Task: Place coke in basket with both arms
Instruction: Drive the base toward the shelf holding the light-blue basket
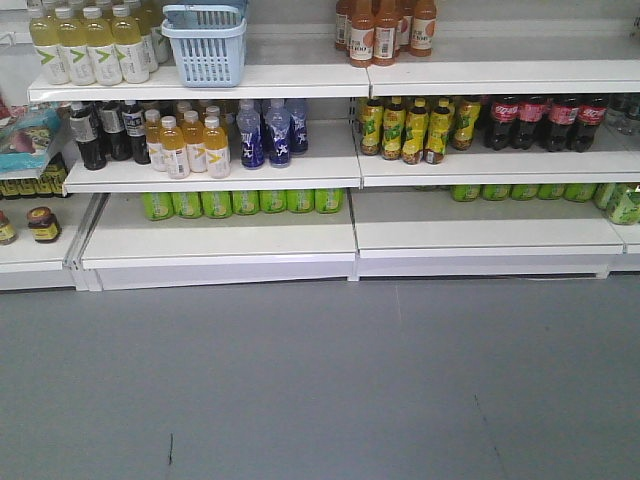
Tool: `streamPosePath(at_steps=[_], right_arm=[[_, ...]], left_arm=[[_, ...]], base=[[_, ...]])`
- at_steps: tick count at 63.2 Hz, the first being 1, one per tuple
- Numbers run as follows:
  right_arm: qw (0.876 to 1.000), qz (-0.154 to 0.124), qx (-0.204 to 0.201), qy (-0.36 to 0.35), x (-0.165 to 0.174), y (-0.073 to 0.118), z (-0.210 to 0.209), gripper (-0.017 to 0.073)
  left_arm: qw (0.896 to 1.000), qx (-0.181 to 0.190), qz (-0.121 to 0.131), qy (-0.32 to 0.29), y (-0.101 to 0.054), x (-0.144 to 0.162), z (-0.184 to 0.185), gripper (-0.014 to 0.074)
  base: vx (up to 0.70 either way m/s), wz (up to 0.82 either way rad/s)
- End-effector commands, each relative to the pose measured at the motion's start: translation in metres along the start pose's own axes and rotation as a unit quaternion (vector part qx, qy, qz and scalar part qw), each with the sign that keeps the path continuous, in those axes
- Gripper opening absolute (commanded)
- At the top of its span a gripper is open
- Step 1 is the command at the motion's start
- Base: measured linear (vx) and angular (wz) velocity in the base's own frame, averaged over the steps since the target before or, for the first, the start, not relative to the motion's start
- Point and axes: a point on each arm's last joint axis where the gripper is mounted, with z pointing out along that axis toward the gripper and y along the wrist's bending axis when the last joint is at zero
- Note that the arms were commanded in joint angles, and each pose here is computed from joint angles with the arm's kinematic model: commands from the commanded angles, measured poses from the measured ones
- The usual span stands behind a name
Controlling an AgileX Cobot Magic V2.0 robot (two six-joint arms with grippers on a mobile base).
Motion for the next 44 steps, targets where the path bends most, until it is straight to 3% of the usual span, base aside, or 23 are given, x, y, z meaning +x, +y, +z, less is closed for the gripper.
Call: streamPosePath(at_steps=[1,44], right_arm=[[0.999,-0.004,-0.002,-0.042,-0.0042,0.0004,-0.0011,-0.001],[0.999,-0.004,-0.002,-0.042,-0.0042,0.0004,-0.0011,-0.001]], left_arm=[[0.999,0.004,-0.003,-0.051,-0.0006,-0.0089,-0.002,-0.0006],[0.999,0.004,-0.003,-0.051,-0.0006,-0.0089,-0.002,-0.0006]], base=[[0.0,0.0],[0.0,0.0]])
